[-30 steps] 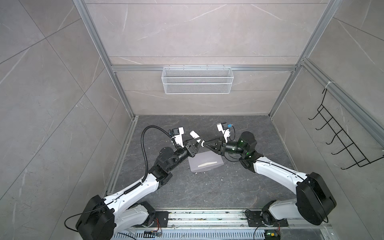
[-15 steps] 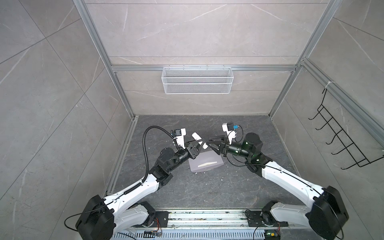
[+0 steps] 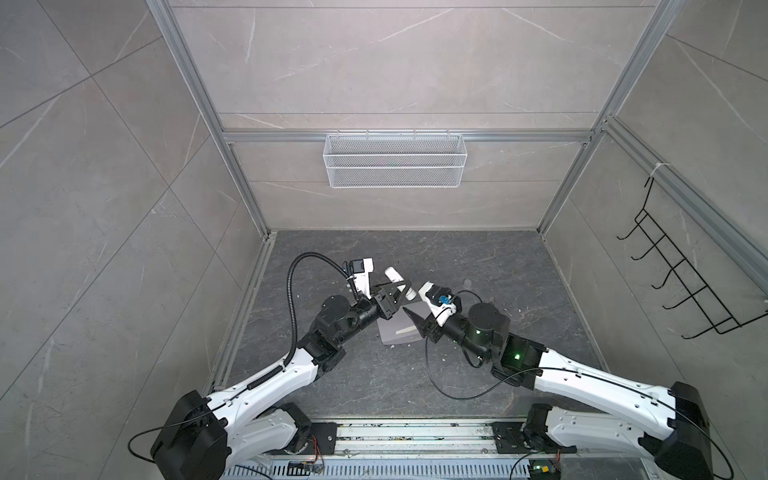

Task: Place the letter into the envelope and seal it

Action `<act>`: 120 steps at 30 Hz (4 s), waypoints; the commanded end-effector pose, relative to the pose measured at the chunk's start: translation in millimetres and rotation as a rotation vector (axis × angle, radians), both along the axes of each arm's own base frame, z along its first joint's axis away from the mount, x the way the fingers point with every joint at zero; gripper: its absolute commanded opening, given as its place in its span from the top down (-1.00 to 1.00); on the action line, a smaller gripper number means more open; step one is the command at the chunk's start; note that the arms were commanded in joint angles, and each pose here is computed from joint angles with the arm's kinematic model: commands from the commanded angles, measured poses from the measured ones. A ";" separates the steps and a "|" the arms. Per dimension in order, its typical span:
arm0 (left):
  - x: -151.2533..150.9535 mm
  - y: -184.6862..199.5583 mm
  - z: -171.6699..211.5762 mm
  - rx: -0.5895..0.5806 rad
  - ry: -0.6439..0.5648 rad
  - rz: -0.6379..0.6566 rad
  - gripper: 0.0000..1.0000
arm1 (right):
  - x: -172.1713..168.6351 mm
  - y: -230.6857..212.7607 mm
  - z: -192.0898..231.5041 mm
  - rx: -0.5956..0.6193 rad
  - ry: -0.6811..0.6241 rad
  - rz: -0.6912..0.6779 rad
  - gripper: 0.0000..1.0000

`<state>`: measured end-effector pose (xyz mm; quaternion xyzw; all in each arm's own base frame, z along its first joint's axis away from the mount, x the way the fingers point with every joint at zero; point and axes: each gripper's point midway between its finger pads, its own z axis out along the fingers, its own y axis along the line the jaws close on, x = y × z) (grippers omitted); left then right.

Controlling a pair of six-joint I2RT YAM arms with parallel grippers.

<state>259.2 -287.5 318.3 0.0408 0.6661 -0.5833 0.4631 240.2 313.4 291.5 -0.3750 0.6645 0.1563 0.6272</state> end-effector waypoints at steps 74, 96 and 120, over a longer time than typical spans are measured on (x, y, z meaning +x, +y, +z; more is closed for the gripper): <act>-27.3 -6.4 39.5 -0.067 -0.202 -0.122 1.00 | 47.4 -18.6 43.7 0.676 0.695 0.575 0.72; -12.0 -3.8 27.6 -0.039 -0.137 -0.052 1.00 | 22.0 -45.7 25.7 0.151 0.053 -0.047 -0.63; -7.8 -7.6 24.1 -0.034 -0.119 -0.052 1.00 | 16.8 -4.0 20.6 0.009 -0.103 -0.142 -0.07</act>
